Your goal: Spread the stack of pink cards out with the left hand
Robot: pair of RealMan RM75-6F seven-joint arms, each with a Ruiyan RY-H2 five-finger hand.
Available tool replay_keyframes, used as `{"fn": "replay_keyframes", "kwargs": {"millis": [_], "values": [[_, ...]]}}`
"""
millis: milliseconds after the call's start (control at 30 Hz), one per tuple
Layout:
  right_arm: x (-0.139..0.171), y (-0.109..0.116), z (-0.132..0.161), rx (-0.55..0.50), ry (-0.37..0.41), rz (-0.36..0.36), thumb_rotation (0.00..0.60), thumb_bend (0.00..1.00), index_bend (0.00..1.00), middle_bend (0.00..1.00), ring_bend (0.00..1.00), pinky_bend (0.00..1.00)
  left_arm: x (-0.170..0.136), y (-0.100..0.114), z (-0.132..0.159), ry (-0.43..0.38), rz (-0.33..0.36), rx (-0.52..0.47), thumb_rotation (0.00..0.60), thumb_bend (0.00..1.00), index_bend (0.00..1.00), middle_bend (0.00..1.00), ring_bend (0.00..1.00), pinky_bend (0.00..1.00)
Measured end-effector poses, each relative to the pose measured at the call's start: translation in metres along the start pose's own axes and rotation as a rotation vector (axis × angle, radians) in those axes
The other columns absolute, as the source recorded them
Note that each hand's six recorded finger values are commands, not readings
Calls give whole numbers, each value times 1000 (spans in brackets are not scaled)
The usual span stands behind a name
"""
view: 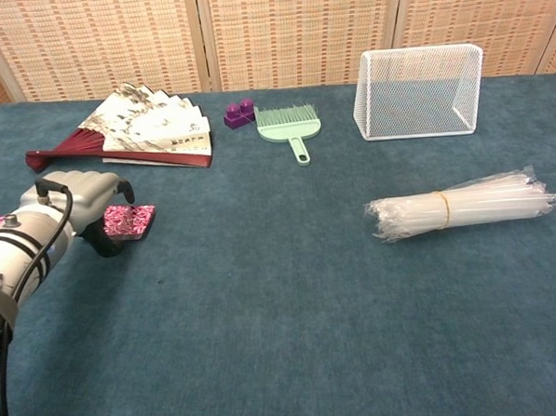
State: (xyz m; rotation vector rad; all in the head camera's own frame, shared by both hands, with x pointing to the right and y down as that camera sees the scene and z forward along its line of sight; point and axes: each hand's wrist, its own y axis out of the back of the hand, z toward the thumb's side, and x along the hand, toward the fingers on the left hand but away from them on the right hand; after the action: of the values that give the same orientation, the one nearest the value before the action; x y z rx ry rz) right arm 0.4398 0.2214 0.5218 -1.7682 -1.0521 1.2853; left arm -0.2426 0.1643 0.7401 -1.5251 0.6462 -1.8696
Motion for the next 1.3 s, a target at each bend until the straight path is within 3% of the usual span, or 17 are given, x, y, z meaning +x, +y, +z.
{"fn": "replay_keyframes", "kwargs": {"millis": [667,1300], "values": [[0,-1,1,2,1,3,600,460,642,580,520,799,4,-1,-11,25,0,13,600,330,241,1000,1000,1000],[0,0,0,0,0,2,600,461,642,580,520,799,3,0,-2,10,-1,3,600,330,255,1000,1000,1000]]}}
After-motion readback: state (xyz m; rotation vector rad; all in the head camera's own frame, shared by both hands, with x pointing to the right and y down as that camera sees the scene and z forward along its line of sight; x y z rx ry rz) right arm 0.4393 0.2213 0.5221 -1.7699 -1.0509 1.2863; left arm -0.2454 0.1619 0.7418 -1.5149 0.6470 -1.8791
